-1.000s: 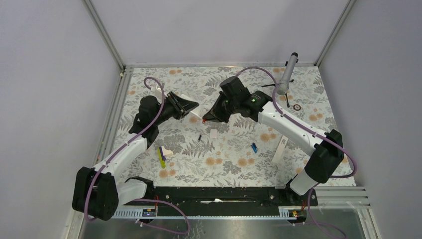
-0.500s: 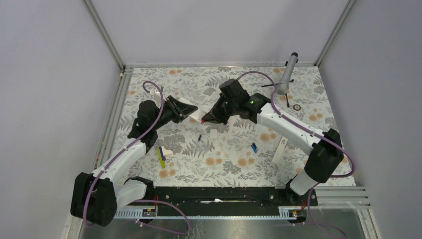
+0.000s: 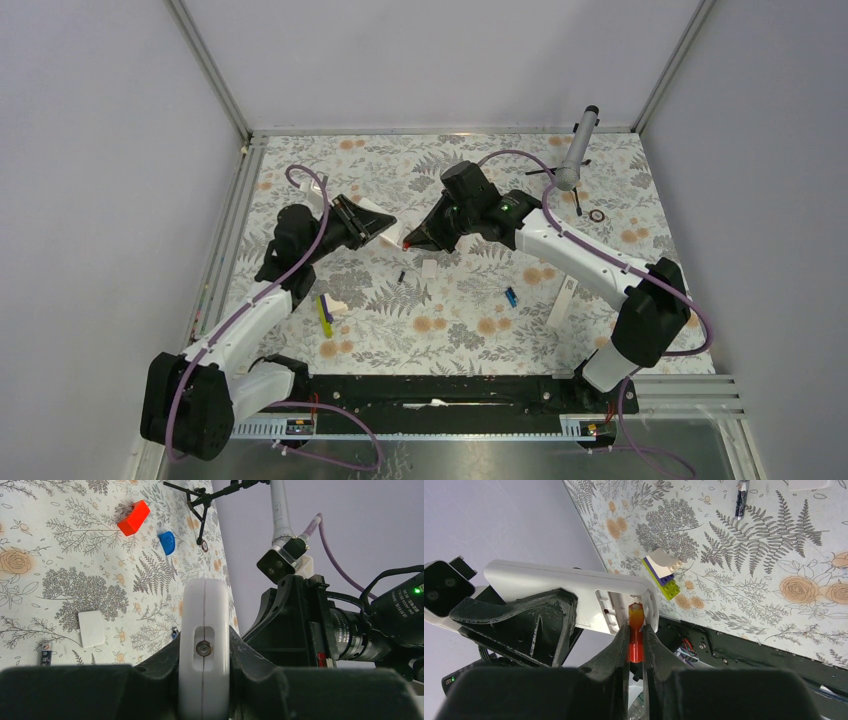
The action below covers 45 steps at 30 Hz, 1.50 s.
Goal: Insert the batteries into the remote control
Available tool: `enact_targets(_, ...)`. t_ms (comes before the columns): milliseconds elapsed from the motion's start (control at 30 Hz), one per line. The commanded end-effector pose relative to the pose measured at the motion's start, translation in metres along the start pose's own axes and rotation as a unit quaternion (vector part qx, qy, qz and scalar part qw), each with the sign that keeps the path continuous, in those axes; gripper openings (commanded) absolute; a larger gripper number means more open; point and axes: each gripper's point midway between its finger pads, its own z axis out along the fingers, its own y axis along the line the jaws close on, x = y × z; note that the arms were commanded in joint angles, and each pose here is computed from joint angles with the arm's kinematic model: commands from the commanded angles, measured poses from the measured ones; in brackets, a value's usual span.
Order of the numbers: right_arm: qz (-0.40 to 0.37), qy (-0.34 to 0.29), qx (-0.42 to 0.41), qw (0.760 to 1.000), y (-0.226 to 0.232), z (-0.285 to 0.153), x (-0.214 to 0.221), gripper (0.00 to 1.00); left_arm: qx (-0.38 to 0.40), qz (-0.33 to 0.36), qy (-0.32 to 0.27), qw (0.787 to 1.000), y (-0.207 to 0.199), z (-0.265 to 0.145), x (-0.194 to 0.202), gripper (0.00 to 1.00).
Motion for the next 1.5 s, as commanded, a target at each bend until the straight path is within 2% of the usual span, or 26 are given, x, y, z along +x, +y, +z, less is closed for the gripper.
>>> enact_targets(0, 0.014, 0.003, 0.006, 1.0, -0.004, 0.005, 0.002, 0.16, 0.075, 0.041, -0.02, 0.996, -0.043, -0.01, -0.01, 0.0)
enact_targets(500, 0.016, -0.008, -0.001, 1.0, -0.003, 0.004, -0.004, 0.32, 0.032, 0.029, -0.023, 0.999, -0.029, -0.006, -0.013, 0.0)
enact_targets(867, 0.02, -0.008, -0.01, 1.0, 0.002, 0.005, -0.006, 0.37, 0.005, 0.019, -0.011, 1.0, -0.023, -0.004, -0.013, 0.0)
enact_targets(933, 0.016, -0.011, -0.013, 1.0, 0.002, 0.002, -0.006, 0.53, -0.002, 0.016, -0.01, 1.0, -0.021, -0.003, -0.013, 0.0)
enact_targets(1033, 0.006, -0.037, -0.015, 0.999, -0.001, -0.005, -0.014, 0.72, -0.012, 0.014, -0.005, 1.0, -0.021, -0.001, -0.015, 0.0)
enact_targets(1133, -0.017, -0.056, -0.037, 0.998, 0.003, -0.015, -0.017, 0.85, -0.019, 0.011, 0.004, 1.0, -0.021, 0.001, -0.015, 0.0)
enact_targets(1233, -0.077, -0.064, -0.069, 0.993, 0.011, -0.023, -0.018, 0.99, -0.025, 0.01, 0.019, 0.999, -0.022, 0.003, -0.013, 0.0)
enact_targets(1367, -0.184, -0.077, -0.128, 0.972, 0.026, -0.039, -0.017, 1.0, -0.039, 0.018, 0.062, 0.997, -0.026, 0.002, -0.007, 0.0)
enact_targets(1467, -0.262, -0.094, -0.2, 0.939, 0.043, -0.06, -0.012, 1.0, -0.042, 0.022, 0.109, 0.993, -0.029, 0.0, 0.002, 0.0)
